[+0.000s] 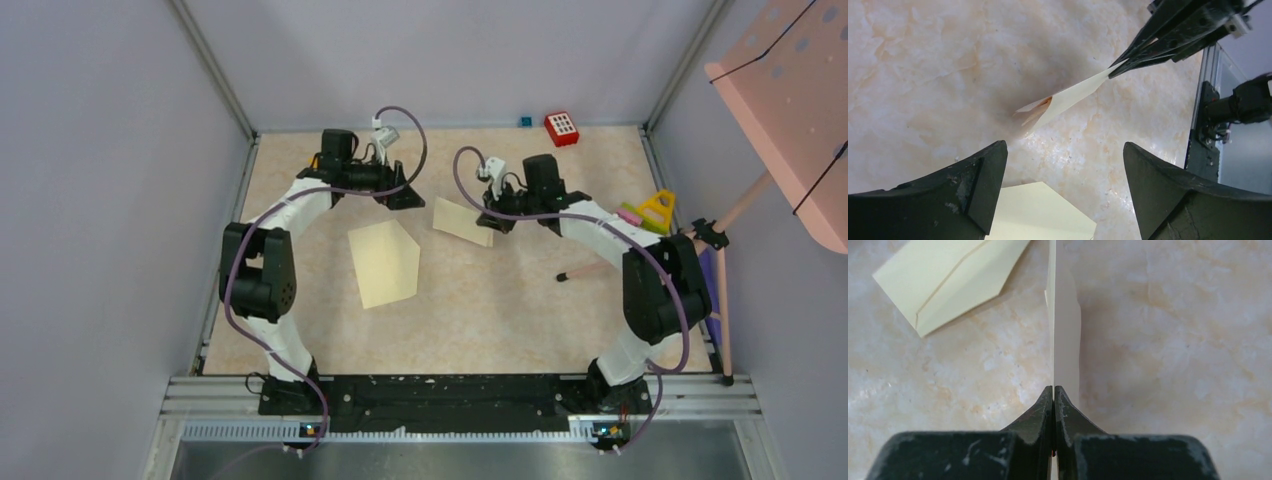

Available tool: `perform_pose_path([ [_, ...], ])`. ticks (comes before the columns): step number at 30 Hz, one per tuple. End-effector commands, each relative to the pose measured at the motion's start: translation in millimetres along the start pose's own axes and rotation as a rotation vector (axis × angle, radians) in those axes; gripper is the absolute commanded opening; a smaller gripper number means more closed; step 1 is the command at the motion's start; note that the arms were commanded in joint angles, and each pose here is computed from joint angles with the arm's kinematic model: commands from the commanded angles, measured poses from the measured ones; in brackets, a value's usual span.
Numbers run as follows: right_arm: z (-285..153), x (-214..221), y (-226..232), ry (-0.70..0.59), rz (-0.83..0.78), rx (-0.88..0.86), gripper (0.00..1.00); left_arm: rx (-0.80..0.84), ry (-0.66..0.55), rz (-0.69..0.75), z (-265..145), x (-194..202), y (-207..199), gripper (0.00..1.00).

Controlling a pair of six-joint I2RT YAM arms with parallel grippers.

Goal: Place the letter into the envelope and seal it
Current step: Pick up the letter from the center of the board.

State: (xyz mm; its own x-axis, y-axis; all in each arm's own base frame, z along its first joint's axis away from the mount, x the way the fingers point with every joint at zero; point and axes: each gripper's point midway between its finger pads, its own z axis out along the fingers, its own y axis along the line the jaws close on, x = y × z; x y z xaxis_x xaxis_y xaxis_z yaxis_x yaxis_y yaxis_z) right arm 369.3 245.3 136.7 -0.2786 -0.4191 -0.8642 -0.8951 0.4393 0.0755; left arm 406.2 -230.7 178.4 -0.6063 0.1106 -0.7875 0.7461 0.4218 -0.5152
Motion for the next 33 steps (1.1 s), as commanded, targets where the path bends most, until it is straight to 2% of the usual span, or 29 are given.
perform_pose_path([
  [1,2,31,-1,0.068,-0.08,0.049,0.0,0.129,0.006,0.197,1,0,-19,0.92],
  [5,2,52,-8,0.114,-0.106,0.096,0.05,0.137,0.048,0.267,8,8,-18,0.92],
  [11,-5,51,-5,0.1,-0.118,0.111,0.28,0.152,0.072,0.28,14,10,-21,0.93],
  [13,-6,48,-2,0.092,-0.107,0.103,0.23,0.152,0.08,0.285,17,12,-22,0.93],
  [16,-9,40,1,0.082,-0.101,0.097,0.01,0.165,0.09,0.283,20,14,-26,0.92],
  [25,-27,16,30,0.057,-0.097,-0.021,0.0,0.254,0.166,0.398,29,17,-63,0.93],
  [33,-46,-1,62,0.028,-0.028,-0.231,0.0,0.332,0.223,0.502,35,24,-97,0.93],
])
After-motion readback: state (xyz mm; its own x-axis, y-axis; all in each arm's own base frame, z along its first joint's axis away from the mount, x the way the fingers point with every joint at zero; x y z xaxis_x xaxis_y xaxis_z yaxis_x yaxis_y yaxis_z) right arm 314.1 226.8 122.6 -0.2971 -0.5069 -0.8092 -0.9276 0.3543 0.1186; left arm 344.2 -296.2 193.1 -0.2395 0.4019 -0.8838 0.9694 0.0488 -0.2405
